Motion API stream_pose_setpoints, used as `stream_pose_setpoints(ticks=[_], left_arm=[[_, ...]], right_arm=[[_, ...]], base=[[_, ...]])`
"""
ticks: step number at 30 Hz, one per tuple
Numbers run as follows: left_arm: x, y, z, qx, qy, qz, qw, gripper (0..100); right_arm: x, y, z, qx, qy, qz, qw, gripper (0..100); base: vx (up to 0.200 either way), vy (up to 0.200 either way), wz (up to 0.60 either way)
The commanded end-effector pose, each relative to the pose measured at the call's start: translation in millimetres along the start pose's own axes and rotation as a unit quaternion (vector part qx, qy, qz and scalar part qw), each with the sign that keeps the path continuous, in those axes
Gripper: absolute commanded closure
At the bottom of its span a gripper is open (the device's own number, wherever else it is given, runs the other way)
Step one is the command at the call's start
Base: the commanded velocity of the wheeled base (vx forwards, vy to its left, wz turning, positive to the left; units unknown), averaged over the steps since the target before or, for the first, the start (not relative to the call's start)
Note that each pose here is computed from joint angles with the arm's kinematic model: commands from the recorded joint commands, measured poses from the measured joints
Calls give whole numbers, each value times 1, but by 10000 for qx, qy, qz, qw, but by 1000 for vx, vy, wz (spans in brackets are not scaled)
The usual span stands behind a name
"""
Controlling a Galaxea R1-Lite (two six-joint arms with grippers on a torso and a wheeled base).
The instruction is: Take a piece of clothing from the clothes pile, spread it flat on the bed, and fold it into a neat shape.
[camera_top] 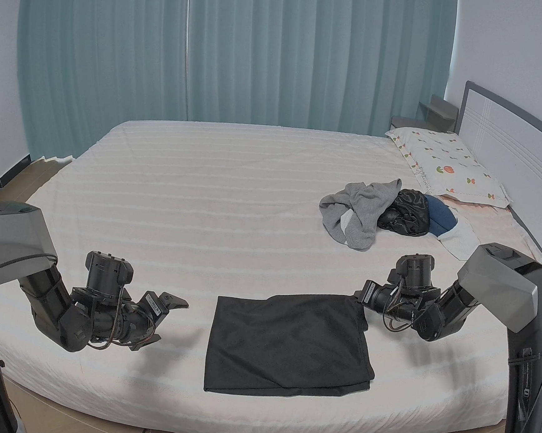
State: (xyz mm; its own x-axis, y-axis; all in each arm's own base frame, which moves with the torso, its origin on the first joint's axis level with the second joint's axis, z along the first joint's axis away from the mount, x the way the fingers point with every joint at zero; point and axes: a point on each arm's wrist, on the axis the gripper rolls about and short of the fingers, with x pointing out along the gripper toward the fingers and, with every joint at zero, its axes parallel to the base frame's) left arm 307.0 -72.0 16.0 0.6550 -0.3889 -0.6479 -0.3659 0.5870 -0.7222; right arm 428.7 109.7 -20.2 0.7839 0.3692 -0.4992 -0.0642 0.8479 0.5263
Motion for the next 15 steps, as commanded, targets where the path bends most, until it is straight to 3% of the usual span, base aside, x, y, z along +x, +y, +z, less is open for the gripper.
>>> stream_pose_setpoints(ticks=[1,8,9,15], left_arm=[[1,0,-1,6,21,12,10000,0],[1,0,-1,8,17,5,10000,0],[1,0,-1,8,17,5,10000,0],[1,0,-1,8,17,5,10000,0]], right_arm=[[2,-4,1,32,25,-50,10000,100],[1,-7,1,67,81,-169,9998,100],[0,-7,0,81,113,-189,9997,0],[-8,-2,8,238,14,-128,9996,0]], base=[[0,0,0],[0,0,0],[0,0,0],[0,0,0]])
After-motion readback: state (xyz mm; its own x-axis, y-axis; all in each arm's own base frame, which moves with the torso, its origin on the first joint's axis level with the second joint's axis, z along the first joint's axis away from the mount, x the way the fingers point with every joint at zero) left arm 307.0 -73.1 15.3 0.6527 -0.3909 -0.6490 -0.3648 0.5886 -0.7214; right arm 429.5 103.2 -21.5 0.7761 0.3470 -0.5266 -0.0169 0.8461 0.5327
